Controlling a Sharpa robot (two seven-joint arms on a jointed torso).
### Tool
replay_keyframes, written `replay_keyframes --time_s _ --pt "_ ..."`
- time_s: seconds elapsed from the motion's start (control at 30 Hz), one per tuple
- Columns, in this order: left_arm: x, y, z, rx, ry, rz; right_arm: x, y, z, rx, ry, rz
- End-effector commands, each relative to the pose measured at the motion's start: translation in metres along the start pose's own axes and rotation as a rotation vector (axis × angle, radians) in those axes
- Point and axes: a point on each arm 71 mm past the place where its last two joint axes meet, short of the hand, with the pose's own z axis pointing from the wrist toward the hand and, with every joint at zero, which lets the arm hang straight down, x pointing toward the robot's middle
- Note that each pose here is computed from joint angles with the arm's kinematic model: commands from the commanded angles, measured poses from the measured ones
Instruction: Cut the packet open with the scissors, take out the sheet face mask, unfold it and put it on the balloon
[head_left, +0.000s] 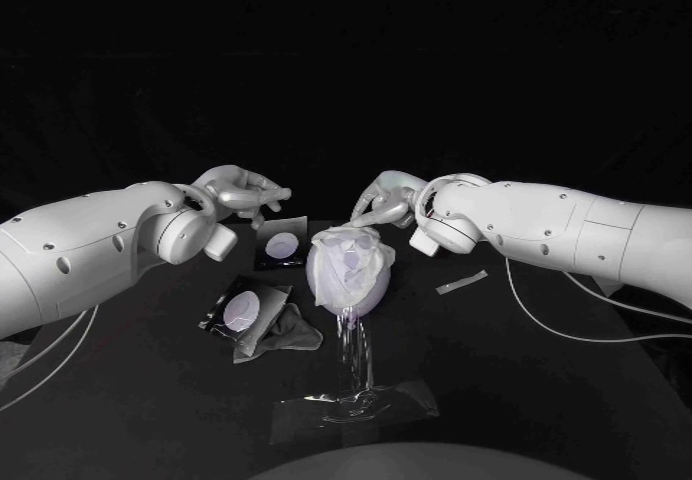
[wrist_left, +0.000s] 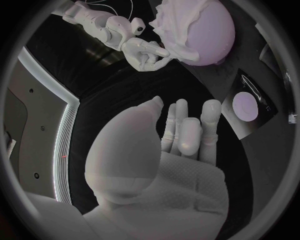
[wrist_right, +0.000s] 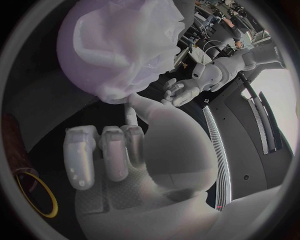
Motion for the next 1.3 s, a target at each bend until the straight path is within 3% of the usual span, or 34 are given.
replay_keyframes --time_s 0.03,0.8,1.3 --pt "-0.0005 -0.0034 -0.0001 0.012 -0.008 0.001 -0.003 0.003 0.000 -0.029 -0.046 -0.017" --pt "-0.0017 -0.0132 -0.0012 0.029 -0.014 0.013 -0.014 0.003 0.004 0.030 -0.152 -0.042" --pt "0.0025 -0.0208 -0.0034 0.045 -0.002 0.021 -0.012 -0.002 0.009 0.116 -0.135 -0.125"
